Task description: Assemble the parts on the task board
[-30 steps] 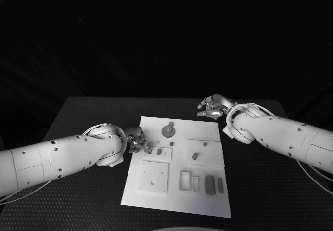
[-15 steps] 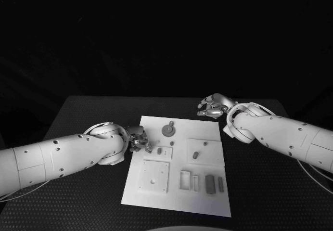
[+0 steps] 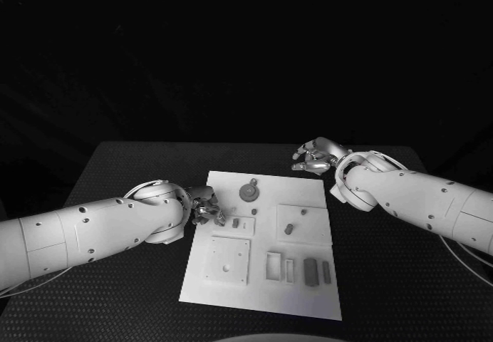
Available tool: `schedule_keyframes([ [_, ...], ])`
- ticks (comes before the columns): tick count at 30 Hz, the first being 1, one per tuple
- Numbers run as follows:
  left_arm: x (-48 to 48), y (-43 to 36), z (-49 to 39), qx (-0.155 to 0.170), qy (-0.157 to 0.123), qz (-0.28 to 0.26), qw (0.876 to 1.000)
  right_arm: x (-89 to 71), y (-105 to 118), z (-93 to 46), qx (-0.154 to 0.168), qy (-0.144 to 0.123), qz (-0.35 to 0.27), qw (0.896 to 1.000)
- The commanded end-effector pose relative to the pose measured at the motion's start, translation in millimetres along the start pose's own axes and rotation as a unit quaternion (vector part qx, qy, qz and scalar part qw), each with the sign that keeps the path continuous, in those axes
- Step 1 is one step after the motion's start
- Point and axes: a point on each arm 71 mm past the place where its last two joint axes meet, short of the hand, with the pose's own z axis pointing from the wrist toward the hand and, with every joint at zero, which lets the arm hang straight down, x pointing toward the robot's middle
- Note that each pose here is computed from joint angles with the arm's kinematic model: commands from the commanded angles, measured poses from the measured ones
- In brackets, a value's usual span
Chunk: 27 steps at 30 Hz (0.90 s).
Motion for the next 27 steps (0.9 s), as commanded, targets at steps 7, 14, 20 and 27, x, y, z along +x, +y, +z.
schedule_keyframes([
  [7,5.1,0.4,0.1,-0.004,0.019,0.012,1.000,0.7,0.6,-0.4,-0.004,0.005,-0.001,1.000],
  [14,3.9,1.9,0.5,-0.007,0.014,0.011,1.000,0.8,0.7,-0.4,-0.004,0.005,-0.001,1.000],
  [20,3.7,1.4,0.6,-0.007,0.011,0.010,1.000,0.8,0.8,-0.4,-0.004,0.005,-0.001,1.000],
  [27,3.5,0.9,1.3,-0.007,0.011,0.008,1.000,0.8,0.8,-0.3,-0.004,0.005,-0.001,1.000],
])
